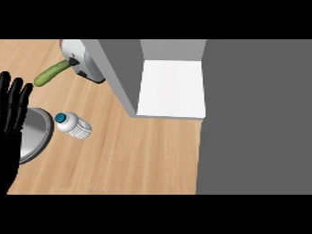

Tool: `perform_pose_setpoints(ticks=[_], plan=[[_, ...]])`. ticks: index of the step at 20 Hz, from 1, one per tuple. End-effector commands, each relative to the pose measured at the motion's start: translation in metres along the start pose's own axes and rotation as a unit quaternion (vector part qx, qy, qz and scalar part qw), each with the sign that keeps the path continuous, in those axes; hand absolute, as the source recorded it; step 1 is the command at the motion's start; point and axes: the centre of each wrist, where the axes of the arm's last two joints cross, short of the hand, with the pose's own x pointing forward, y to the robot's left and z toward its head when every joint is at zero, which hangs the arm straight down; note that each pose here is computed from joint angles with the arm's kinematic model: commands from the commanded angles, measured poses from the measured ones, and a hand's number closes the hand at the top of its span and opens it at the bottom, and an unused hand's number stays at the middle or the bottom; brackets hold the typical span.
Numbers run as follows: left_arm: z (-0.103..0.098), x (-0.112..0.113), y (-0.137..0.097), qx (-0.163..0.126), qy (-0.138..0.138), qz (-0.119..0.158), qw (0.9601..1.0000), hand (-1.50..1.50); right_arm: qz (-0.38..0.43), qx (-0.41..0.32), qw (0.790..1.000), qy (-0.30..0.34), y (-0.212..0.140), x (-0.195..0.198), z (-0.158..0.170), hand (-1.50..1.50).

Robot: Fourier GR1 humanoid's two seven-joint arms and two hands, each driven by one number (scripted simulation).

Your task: Pick up the bottled water, place it into the cabinet and close the cabinet

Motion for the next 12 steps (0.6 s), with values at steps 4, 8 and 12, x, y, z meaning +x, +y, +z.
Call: perform_pose_setpoints(ticks=[4,8,12], plan=[[0.012,-0.007,0.032,0.069,0.018,-0.027,0.9971,-1.5,0.005,0.01,0.999,0.033,-0.012,0.002,0.025,-1.5],[0.018,-0.01,0.022,0.141,0.102,0.099,0.9797,-1.5,-0.091,0.069,0.99,0.082,0.013,0.008,0.047,-1.5],[0.042,0.006,0.037,0.151,0.105,0.102,0.9777,-1.5,-0.088,0.074,0.99,0.086,-0.009,0.042,0.068,-1.5]])
